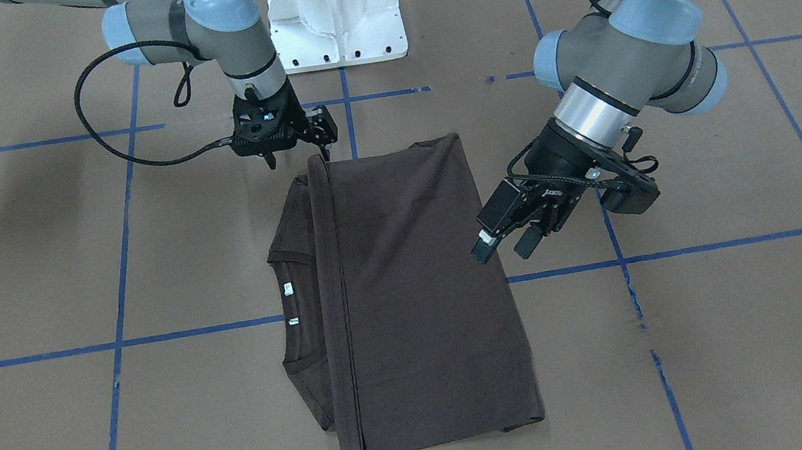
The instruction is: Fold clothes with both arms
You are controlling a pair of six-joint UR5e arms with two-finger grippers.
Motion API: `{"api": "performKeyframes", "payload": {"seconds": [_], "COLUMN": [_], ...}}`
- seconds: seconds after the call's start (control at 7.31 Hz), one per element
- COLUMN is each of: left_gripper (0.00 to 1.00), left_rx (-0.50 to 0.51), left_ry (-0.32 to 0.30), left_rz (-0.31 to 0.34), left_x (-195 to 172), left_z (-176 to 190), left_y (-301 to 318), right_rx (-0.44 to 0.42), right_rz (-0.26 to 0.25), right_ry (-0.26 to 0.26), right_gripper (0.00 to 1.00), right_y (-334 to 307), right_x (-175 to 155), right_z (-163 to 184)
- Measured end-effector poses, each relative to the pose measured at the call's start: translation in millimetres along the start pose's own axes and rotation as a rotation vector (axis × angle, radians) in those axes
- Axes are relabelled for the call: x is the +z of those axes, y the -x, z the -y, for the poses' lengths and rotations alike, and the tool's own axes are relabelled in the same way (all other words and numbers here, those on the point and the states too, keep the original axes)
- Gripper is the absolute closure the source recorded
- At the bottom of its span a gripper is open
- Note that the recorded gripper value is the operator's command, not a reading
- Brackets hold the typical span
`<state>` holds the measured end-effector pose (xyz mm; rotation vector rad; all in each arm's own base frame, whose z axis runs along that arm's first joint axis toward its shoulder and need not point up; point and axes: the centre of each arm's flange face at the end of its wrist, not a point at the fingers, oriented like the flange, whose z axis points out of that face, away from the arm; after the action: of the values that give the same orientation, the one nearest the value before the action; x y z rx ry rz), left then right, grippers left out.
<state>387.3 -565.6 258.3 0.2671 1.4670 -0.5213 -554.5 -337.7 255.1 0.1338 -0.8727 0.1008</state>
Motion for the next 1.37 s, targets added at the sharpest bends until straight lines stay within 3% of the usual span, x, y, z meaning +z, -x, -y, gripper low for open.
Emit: {"api": "performKeyframes", "payload": {"seconds": [0.55, 1.09, 1.37], "left_gripper": [0.00, 0.00, 0.00], "left_rx": [-0.011, -0.039, -0.042], "left_ry": [0.003, 0.005, 0.006], "left_rz": [-0.015, -0.020, -0.028], "left_x": [-2.8, -3.2, -4.0], "left_z": [-2.1, -2.8, -3.3], "left_y": [0.7, 0.3, -0.4], "right_rx": [-0.264, -0.362, -0.406], "right_rz": [-0.066, -0.121, -0.147], "right_ry": [-0.001, -0.016, -0.024], "right_gripper": [0.00, 0.00, 0.00], "right_y": [2.9, 6.8, -7.9], "right_x": [12.7, 39.6, 43.3], "right_z": [-10.2, -17.8, -1.8]}}
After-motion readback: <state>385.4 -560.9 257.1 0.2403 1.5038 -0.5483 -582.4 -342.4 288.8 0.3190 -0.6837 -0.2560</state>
